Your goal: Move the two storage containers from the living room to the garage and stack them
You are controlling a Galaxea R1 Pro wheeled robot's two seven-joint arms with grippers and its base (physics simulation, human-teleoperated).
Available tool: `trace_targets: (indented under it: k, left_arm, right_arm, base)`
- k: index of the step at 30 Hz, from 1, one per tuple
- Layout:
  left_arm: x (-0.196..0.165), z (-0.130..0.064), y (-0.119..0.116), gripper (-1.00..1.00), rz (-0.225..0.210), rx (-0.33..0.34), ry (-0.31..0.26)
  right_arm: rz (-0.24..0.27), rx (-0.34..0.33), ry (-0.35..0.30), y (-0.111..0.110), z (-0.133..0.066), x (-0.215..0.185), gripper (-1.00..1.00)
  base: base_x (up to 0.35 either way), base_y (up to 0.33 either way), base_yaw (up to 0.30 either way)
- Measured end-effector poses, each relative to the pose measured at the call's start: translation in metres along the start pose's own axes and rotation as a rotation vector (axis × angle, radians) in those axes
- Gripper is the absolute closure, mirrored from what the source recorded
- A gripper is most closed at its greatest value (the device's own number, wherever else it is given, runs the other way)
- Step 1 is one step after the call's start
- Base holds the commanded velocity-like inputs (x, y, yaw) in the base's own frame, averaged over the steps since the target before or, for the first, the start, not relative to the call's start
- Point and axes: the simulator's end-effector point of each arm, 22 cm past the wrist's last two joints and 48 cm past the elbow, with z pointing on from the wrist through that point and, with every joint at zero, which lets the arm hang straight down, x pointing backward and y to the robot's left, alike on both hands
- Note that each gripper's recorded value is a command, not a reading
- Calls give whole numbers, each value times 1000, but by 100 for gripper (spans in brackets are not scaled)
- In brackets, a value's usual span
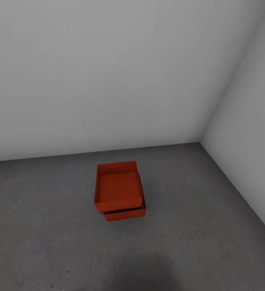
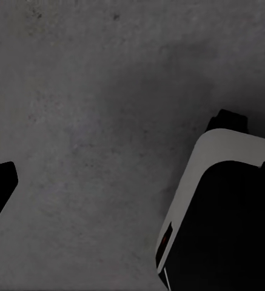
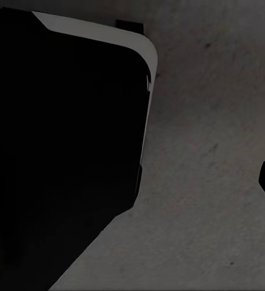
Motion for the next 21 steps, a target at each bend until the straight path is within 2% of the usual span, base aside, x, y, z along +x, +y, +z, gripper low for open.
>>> trace_targets:
  k: [12,21]
  left_arm:
    - [-8,-3,-1,-100,-7,4,-18]
    - [-14,-6,-1,-100,-11,8,-31]
  right_arm:
    - [-1,0,-10,1,-2,1,-100]
    - [0,-28,-24,7,-4,-5,-100]
  base:
    - [0,0,0]
    - [0,0,0]
